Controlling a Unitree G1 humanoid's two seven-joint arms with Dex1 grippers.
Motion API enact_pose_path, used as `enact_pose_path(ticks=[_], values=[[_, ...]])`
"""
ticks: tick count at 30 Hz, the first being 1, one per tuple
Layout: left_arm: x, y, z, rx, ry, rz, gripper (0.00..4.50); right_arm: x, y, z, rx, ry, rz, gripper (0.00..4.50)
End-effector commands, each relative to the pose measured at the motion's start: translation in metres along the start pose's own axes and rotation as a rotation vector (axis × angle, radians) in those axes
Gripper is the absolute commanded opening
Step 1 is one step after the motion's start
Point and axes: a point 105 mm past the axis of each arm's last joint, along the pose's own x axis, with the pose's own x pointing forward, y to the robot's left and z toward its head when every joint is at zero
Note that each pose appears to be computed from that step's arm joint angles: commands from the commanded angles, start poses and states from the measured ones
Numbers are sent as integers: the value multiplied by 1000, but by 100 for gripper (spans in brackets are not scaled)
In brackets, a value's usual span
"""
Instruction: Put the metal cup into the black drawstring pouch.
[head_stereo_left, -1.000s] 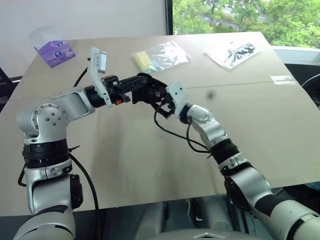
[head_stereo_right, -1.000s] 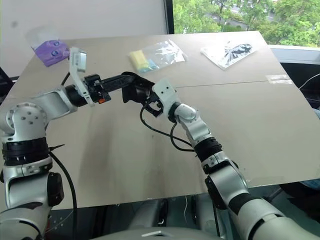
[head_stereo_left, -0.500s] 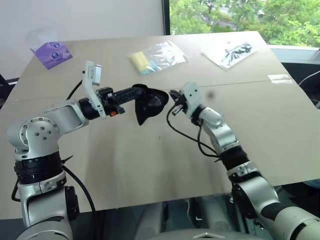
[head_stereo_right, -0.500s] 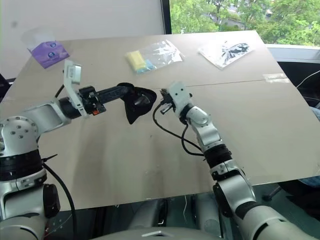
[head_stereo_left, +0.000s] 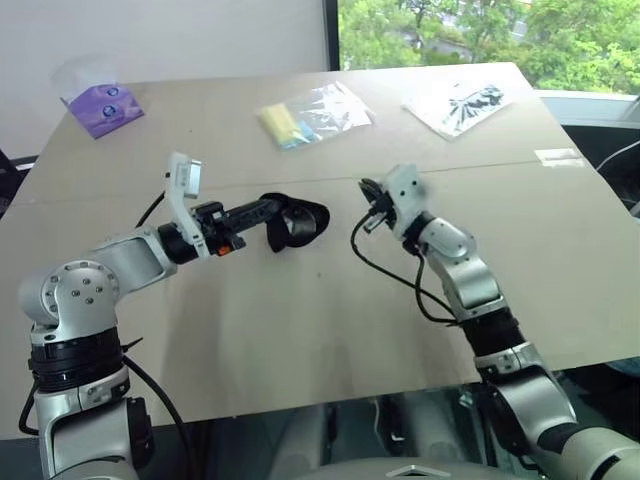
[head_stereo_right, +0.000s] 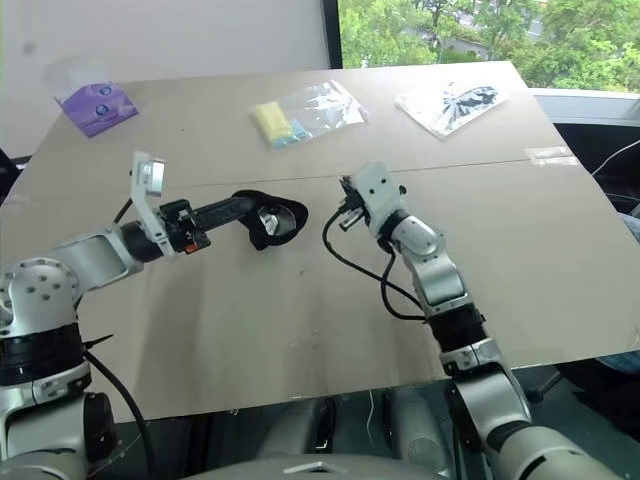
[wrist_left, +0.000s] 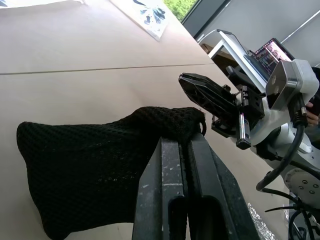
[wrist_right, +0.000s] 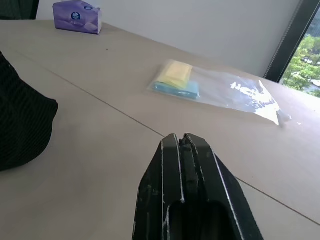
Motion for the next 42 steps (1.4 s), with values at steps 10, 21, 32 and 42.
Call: enact_pose_path(ticks=[10, 21, 32, 42], values=[[-16, 29, 29, -93, -116, 104, 0, -11, 32, 0, 19, 20, 155, 229], [-4, 21, 22, -16, -57, 80, 0, -13, 42, 82, 178, -152, 320, 415], [12, 5, 28, 41, -74, 23, 0, 0, 72, 95, 232, -52, 480, 256], [13, -14, 18, 96, -46, -28, 0, 15, 72, 69, 258, 66, 467, 256]])
